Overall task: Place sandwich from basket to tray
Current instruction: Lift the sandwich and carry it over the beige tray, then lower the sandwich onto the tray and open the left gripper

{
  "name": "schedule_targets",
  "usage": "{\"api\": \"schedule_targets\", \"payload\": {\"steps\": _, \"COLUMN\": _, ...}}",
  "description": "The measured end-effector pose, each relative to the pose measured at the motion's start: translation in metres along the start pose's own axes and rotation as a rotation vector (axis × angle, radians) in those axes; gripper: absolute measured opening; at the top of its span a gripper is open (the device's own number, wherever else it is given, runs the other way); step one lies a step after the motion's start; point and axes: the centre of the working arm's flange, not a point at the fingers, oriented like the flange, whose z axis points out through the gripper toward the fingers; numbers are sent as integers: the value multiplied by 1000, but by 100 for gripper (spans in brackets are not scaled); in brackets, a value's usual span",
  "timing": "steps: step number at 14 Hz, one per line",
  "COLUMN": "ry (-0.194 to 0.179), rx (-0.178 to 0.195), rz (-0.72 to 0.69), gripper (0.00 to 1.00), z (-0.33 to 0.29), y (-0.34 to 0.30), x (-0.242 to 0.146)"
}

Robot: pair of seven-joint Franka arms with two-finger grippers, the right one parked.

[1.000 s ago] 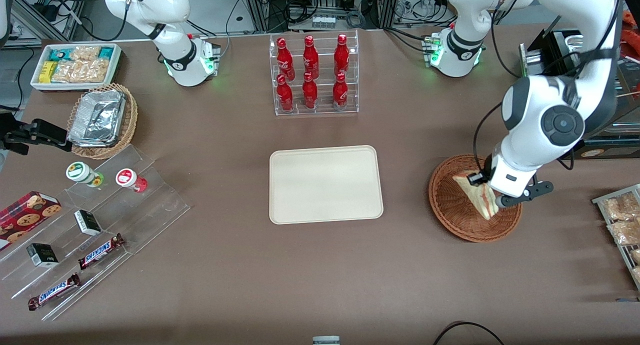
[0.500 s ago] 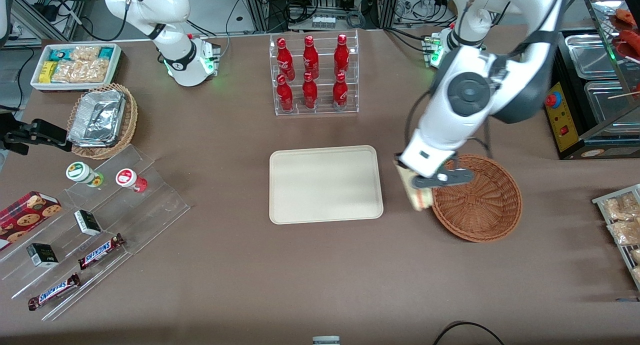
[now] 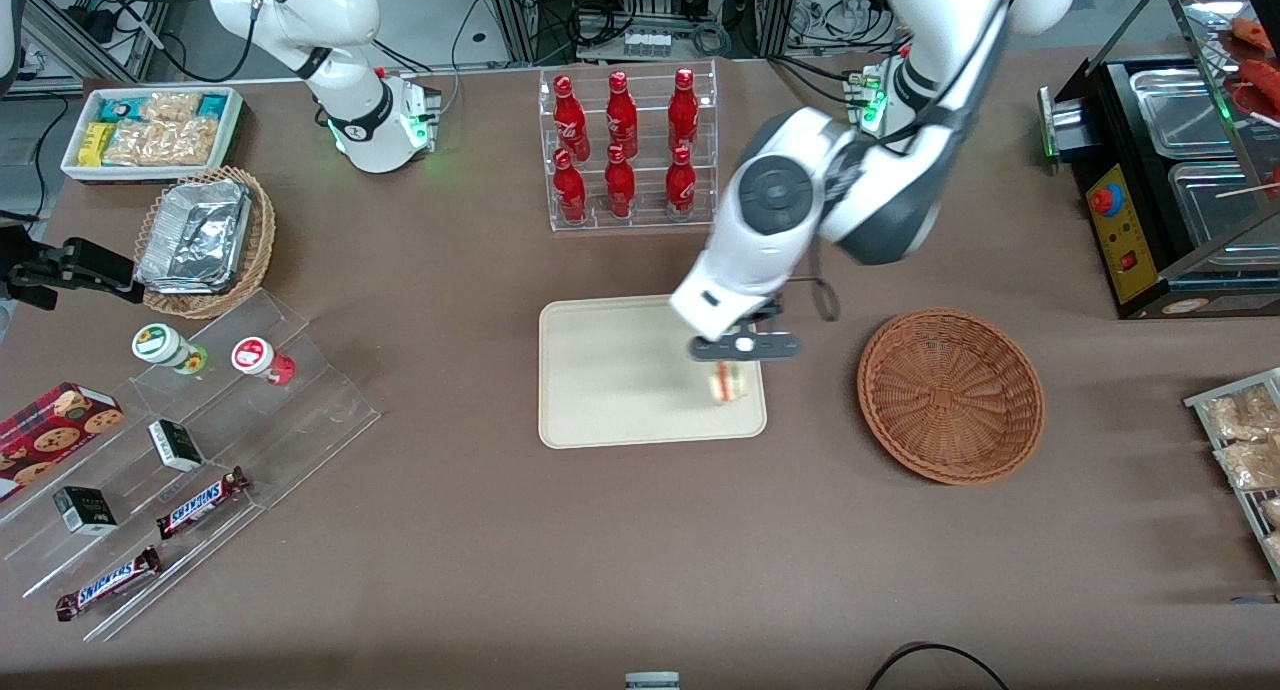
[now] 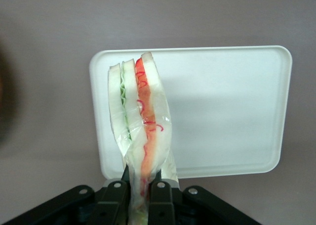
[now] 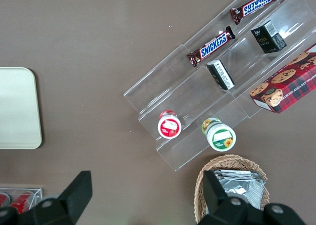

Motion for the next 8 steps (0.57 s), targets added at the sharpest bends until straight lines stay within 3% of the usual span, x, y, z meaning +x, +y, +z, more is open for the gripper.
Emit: {"api": "schedule_targets", "payload": {"steps": 8, "ry": -20, "rx": 14, "rz": 91, "gripper": 15, "z": 96, "y": 62, "x": -34}}
